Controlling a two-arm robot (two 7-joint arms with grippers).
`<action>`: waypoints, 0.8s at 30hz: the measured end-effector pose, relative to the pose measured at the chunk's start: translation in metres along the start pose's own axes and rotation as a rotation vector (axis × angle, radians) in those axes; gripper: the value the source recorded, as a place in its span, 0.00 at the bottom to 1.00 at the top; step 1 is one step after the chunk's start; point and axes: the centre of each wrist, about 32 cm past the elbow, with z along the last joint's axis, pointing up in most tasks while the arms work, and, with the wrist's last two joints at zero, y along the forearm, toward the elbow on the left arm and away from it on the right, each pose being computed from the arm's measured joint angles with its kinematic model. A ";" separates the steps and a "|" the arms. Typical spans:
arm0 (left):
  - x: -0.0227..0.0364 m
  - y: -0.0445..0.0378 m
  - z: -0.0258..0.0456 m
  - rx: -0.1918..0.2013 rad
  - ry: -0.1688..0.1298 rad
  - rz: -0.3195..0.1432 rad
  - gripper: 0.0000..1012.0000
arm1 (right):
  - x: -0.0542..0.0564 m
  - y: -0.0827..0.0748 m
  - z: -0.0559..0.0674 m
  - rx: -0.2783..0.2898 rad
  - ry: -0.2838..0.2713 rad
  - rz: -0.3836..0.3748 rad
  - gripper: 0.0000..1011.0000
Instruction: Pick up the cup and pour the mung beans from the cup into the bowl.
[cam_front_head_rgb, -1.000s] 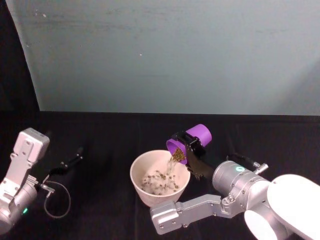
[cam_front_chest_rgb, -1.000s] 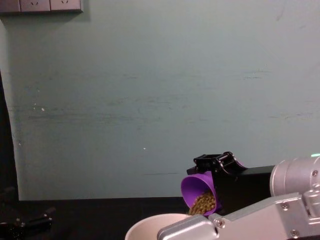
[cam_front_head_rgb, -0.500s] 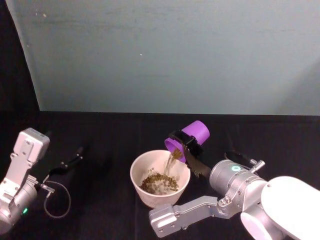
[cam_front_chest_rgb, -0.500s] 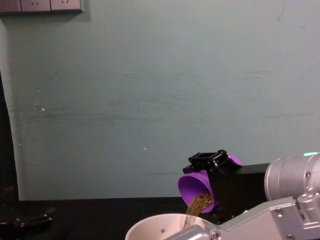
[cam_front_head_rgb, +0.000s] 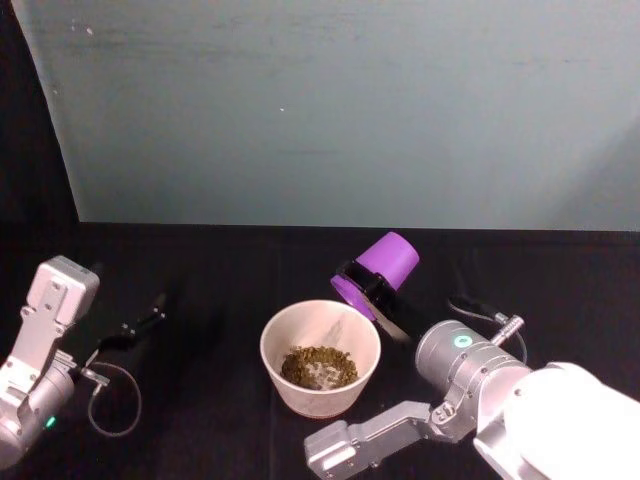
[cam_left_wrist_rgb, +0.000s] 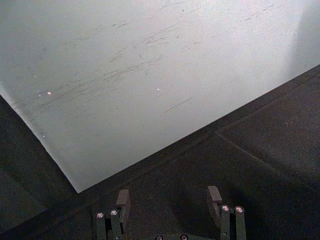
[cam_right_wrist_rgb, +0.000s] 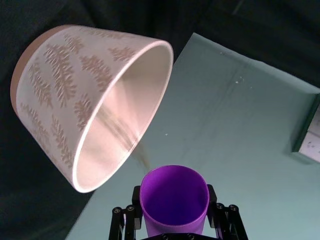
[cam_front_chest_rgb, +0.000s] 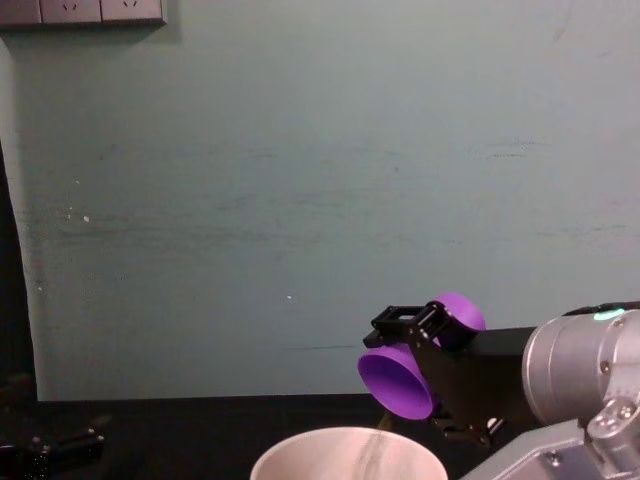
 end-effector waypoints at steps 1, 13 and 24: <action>0.0000 0.0000 0.0000 0.000 0.000 0.000 1.00 | 0.000 0.000 0.001 -0.002 -0.013 -0.001 0.72; 0.0000 0.0000 0.0000 0.000 0.000 0.000 1.00 | -0.001 0.002 0.007 -0.037 -0.166 -0.021 0.72; 0.0000 0.0000 0.0000 0.000 0.000 0.000 1.00 | 0.001 -0.001 -0.007 0.004 0.088 -0.038 0.72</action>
